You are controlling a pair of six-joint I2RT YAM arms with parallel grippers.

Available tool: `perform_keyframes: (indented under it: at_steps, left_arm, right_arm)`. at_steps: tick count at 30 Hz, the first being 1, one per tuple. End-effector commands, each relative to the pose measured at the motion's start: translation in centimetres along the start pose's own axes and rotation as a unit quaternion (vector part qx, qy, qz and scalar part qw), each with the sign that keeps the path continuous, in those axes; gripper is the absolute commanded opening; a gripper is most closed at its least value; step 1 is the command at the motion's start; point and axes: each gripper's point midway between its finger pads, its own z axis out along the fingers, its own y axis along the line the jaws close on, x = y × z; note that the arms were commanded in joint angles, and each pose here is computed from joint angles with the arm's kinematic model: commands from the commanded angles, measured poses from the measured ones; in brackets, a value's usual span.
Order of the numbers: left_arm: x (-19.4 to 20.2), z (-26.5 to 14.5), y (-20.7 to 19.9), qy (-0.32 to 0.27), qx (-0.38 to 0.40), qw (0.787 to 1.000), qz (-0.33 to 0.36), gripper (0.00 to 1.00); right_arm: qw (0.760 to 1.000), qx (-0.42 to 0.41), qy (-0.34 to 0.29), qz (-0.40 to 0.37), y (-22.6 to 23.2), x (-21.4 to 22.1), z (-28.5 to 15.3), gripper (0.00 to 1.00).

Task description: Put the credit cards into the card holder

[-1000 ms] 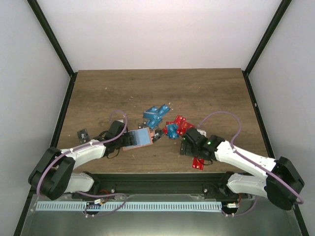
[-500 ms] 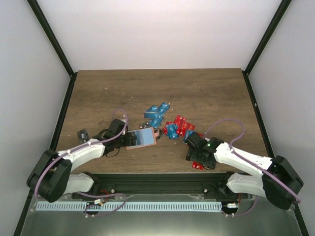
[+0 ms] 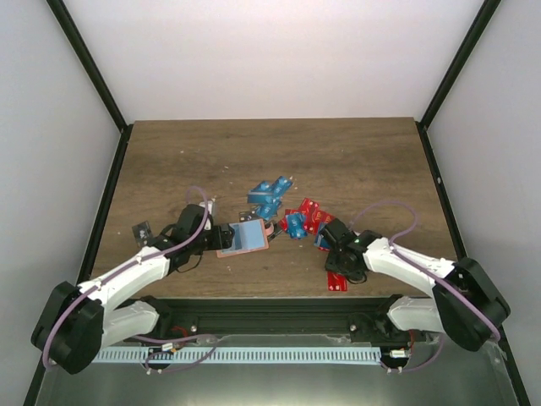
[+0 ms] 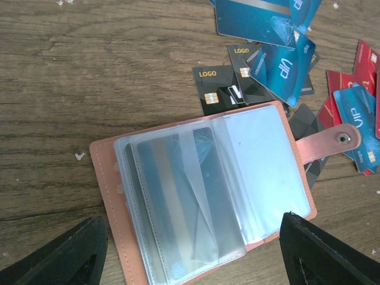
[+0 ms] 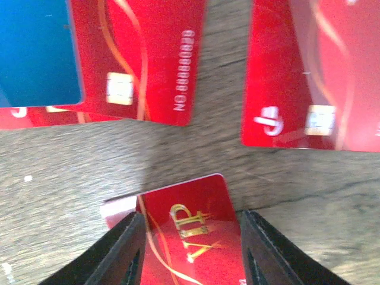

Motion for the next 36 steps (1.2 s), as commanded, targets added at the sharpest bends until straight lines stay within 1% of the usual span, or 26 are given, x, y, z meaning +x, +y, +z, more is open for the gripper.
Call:
perform_keyframes:
  at_steps: [1,5,11,14,18,22,26,32,36]
  left_arm:
    - [0.0,-0.5,-0.3,-0.008,0.012,1.0,0.0,0.81]
    - [-0.1,-0.8,-0.7,-0.018,0.027,0.999,-0.004,0.81]
    - [0.1,-0.7,-0.9,-0.012,0.031,0.999,0.004,0.81]
    - [0.3,-0.7,-1.2,-0.008,0.043,0.999,0.007,0.81]
    - [0.5,-0.8,-1.7,-0.004,0.056,0.998,0.009,0.81]
    - [0.6,-1.2,-3.0,-0.002,0.092,0.996,0.017,0.79]
    - [1.2,-1.6,-5.5,0.007,0.153,0.987,0.038,0.78]
    - [3.3,-2.0,-9.9,0.046,0.231,0.968,0.092,0.73]
    - [5.6,-1.8,-12.7,0.084,0.276,0.95,0.121,0.68]
  right_arm:
    - [0.994,-0.053,0.092,-0.025,2.1,3.9,1.7,0.45]
    - [0.989,-0.051,0.125,-0.061,3.9,6.5,1.2,0.45]
    - [0.983,-0.034,0.156,-0.094,6.4,9.6,1.6,0.46]
    - [0.984,-0.027,0.146,-0.101,7.3,9.4,1.7,0.46]
    - [0.989,-0.021,0.104,-0.107,8.5,7.3,0.1,0.47]
    - [0.991,-0.034,0.087,-0.095,8.0,6.7,-1.7,0.54]
    - [0.99,-0.077,0.101,-0.061,6.5,7.8,-3.1,0.6]
    - [0.981,-0.155,0.112,-0.016,4.4,9.3,-3.9,0.67]
    - [0.978,-0.169,0.122,-0.003,3.3,10.1,-3.4,0.7]
